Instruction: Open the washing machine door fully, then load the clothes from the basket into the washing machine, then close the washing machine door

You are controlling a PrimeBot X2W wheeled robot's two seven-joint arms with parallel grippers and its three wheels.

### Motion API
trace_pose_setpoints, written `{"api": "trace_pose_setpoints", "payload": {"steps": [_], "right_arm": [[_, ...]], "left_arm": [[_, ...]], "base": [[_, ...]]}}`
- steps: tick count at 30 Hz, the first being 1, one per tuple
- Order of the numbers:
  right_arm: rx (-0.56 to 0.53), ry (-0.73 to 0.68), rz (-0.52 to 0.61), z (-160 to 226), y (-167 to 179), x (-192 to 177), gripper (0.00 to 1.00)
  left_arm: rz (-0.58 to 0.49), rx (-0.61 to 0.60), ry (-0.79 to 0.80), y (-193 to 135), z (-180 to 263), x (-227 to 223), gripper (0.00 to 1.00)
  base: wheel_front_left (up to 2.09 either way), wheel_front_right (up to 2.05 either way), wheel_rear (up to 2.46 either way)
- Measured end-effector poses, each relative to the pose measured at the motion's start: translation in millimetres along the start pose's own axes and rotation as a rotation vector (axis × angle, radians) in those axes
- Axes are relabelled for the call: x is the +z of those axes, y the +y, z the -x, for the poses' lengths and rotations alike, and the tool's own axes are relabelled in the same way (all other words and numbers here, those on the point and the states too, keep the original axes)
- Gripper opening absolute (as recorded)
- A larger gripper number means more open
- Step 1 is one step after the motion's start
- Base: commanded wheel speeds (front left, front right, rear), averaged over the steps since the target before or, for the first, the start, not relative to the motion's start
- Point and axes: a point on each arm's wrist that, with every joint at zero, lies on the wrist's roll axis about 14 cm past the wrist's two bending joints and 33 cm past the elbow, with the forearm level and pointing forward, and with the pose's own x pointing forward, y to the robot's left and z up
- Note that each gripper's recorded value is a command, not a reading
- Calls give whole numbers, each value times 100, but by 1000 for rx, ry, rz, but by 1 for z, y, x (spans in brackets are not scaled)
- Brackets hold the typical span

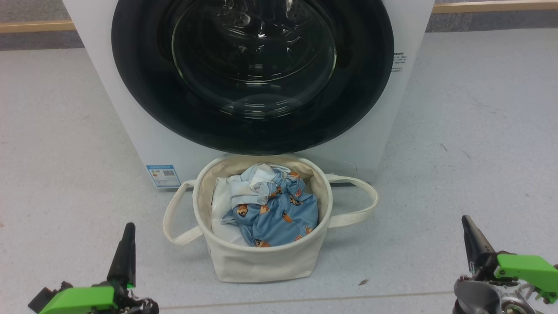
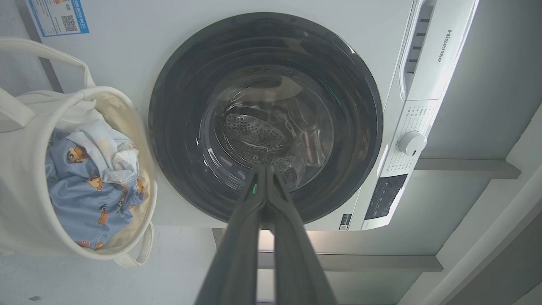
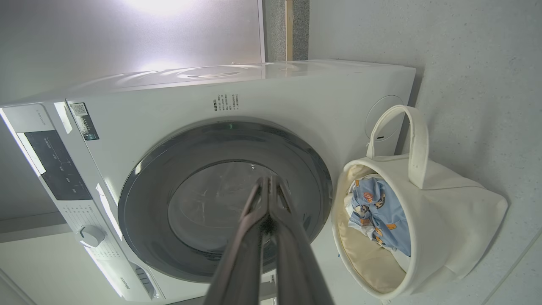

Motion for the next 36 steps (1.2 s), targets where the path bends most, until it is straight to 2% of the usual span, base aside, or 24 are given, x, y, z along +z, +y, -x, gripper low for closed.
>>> {"api": "trace_pose_setpoints", "payload": {"steps": [36], "right_arm": [[0, 0, 0, 0, 0, 0, 0]], "left_arm": [[0, 0, 0, 0, 0, 0, 0]], "base": [[0, 0, 0]]}}
